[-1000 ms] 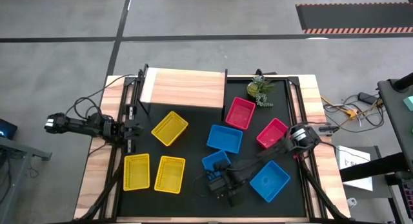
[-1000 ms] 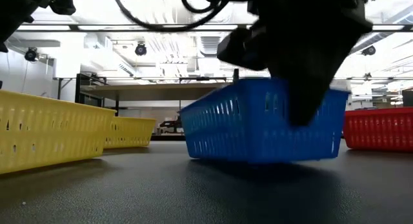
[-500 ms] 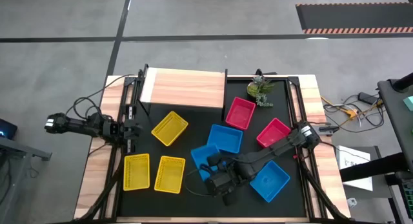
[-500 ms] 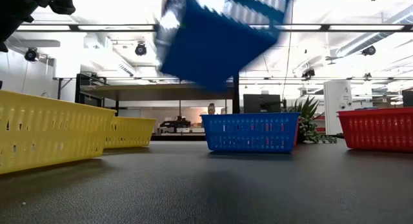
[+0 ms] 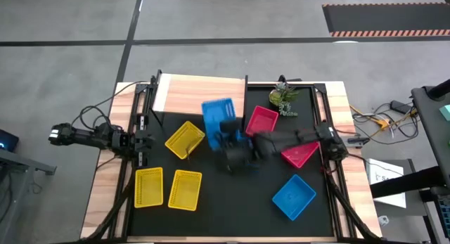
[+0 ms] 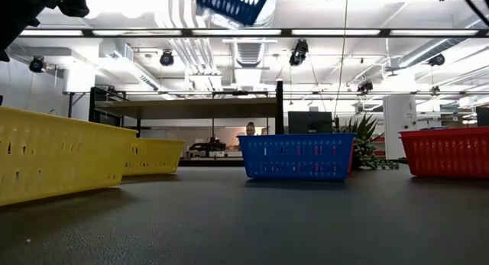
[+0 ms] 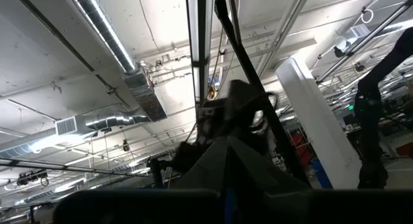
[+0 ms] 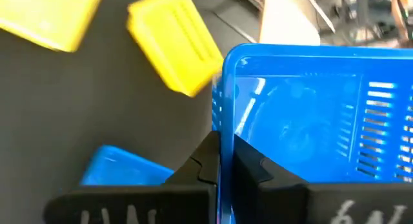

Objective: Stack baskets on shelf by color
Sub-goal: Put the bottom left blue bin on the shelf

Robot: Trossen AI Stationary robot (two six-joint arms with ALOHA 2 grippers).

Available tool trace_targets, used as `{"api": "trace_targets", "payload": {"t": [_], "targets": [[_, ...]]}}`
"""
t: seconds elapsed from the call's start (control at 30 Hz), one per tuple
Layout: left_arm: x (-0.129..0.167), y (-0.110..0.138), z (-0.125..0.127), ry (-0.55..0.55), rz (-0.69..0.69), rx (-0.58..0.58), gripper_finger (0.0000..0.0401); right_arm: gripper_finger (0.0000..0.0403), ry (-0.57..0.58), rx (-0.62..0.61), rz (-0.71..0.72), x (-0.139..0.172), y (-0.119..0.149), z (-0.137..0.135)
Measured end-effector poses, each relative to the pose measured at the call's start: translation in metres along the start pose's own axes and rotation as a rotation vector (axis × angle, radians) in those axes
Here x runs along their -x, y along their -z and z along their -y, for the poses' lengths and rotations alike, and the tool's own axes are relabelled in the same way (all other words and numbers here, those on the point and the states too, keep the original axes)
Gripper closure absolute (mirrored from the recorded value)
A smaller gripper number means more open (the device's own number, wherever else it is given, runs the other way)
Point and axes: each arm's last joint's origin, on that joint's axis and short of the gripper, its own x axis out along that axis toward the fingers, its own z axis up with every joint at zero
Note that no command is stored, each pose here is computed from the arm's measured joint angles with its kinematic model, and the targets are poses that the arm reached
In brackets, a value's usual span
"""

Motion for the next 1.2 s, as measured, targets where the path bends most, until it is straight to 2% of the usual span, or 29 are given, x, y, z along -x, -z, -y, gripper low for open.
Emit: {"api": "trace_targets", "payload": {"t": [0.13,0.33,0.43,0.53,0.63,0.73,1.2], "targets": [[0.0,0.0,0.0,0.0,0.0,0.002,0.0401,0.0394,0.013,-0.013,-0.059,-0.026,0.013,0.036],[0.0,0.0,0.0,-0.001,0.004,0.001,0.0401,0.0394,-0.03,-0.18,-0.089,-0.061,0.037,0.089],[0.0,0.0,0.0,-0.001,0.004,0.0,0.0401,0.0394,-0.014,-0.23,-0.101,-0.072,0.046,0.107],[0.0,0.0,0.0,-0.001,0.004,0.0,0.0401,0.0394,-0.061,-0.265,-0.11,-0.085,0.055,0.118],[0.0,-0.001,0.0,-0.001,0.005,0.0,0.0401,0.0394,-0.13,-0.318,-0.109,-0.099,0.063,0.125],[0.0,-0.001,0.0,-0.002,0.005,-0.001,0.0401,0.0394,-0.148,-0.354,-0.121,-0.108,0.067,0.129],[0.0,-0.001,0.0,-0.003,0.006,-0.002,0.0401,0.0394,-0.216,-0.361,-0.171,-0.119,0.072,0.121]]}}
